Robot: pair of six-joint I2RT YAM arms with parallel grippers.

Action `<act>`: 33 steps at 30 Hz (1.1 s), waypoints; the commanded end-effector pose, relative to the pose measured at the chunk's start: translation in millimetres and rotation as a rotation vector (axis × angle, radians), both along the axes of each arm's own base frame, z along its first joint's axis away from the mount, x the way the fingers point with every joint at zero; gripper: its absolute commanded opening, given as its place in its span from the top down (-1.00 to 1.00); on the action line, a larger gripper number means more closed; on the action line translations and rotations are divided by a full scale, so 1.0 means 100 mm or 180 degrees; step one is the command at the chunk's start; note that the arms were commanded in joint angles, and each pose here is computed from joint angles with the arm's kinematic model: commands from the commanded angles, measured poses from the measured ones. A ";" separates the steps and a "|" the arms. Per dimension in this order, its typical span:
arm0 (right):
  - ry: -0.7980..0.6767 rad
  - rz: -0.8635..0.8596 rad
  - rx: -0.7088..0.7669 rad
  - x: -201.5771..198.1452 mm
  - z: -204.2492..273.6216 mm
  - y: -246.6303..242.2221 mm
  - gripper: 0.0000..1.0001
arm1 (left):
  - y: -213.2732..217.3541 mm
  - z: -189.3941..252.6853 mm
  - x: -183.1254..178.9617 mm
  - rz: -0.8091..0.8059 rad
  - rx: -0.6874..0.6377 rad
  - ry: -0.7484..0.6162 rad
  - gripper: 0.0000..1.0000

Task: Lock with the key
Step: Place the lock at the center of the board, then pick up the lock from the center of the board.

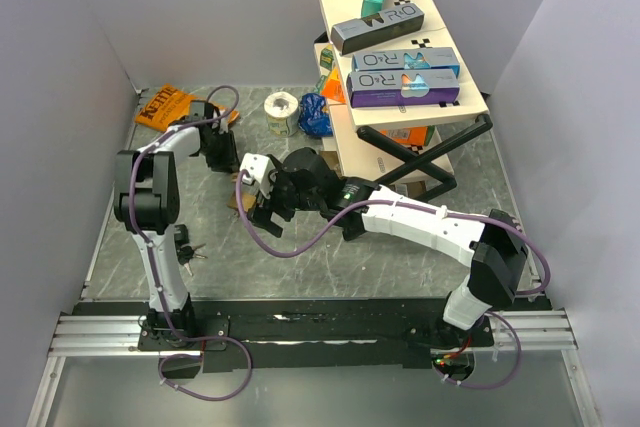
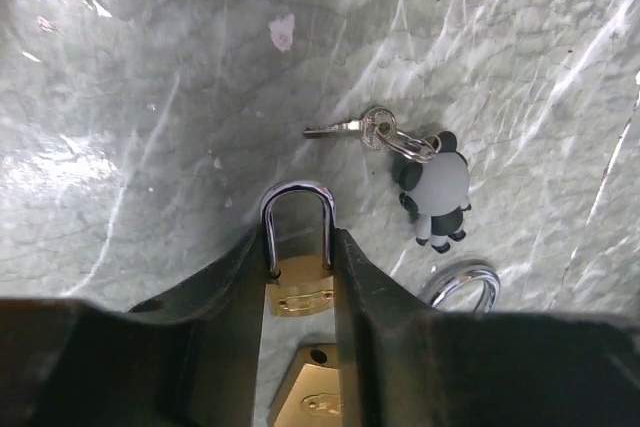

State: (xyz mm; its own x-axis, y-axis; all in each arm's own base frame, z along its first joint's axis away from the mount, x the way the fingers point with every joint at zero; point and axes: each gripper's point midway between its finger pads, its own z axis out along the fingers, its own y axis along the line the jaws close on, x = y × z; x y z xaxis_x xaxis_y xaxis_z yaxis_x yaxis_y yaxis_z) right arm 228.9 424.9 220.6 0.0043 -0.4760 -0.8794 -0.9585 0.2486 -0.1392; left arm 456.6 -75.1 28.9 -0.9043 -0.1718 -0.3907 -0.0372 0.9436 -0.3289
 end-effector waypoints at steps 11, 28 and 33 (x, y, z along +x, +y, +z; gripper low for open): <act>-0.0152 -0.0021 0.0327 0.01 0.43 -0.01 -0.99 | -0.03 1.01 -0.14 -0.0196 -0.0025 -0.0697 -0.93; -0.0349 -0.0104 0.0715 -0.03 0.75 -0.11 -0.99 | -0.13 1.51 -1.18 -0.0458 -0.0127 -0.1647 -0.93; -0.0331 -0.0023 0.0669 -0.08 0.70 -0.11 -0.99 | -0.19 1.03 -1.15 -0.0505 0.0137 -0.1099 -0.93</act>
State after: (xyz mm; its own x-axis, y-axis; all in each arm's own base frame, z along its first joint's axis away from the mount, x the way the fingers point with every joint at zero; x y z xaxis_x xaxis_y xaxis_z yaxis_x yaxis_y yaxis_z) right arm 230.3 416.9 272.8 0.0679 -0.3256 -0.9430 -0.9333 0.3133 -0.1754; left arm 334.9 -92.4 153.3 -0.6802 -0.0500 -0.7313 0.2520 0.9209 -0.2974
